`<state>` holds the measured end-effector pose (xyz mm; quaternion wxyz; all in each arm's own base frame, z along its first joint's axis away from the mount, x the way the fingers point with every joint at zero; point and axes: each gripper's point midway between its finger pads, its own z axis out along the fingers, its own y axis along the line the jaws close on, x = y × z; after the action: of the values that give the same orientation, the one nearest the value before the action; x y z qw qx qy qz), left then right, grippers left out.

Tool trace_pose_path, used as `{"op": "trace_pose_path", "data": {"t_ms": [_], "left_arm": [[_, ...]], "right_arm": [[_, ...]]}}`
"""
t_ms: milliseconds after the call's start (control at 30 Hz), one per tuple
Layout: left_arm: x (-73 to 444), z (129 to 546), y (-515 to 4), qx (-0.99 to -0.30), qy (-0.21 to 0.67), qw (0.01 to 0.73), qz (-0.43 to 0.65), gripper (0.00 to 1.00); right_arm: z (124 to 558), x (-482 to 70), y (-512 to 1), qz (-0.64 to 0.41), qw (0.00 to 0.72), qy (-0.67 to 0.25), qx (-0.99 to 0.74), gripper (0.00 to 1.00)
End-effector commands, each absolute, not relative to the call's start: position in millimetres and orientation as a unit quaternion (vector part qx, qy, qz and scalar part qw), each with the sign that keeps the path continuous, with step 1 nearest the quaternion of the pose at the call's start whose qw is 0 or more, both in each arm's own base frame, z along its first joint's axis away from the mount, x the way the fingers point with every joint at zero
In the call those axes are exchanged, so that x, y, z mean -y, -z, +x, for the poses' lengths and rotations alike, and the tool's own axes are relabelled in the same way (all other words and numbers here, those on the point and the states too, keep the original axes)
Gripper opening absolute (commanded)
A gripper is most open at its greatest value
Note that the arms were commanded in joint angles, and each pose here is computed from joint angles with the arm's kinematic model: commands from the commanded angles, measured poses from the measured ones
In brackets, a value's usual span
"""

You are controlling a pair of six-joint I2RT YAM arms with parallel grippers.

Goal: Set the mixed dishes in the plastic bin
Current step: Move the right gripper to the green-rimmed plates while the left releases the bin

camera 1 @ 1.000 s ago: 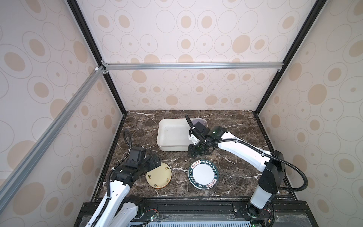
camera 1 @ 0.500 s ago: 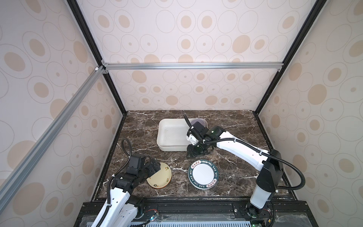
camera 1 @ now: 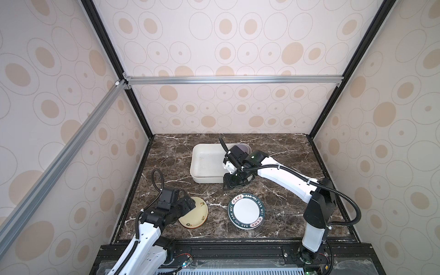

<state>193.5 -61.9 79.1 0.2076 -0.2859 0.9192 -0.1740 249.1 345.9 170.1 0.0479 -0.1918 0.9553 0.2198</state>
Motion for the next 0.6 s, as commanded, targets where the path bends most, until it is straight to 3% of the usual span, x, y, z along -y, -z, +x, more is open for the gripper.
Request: {"op": "trace_pose_path", "data": {"t_ms": [0,567], "left_arm": [[50.9,196.6,-79.3,-0.917,0.146,0.219,-0.298,0.95],[41.7,196.9,-82.5,-0.913,0.119,0.218,-0.323,0.95]], "right_arm": [[246.0,-339.6,-170.7,-0.189,0.045,-0.211,-0.958,0.45],[245.1,-314.1,-166.7,-0.188,0.043,-0.197,-0.961,0.46]]}}
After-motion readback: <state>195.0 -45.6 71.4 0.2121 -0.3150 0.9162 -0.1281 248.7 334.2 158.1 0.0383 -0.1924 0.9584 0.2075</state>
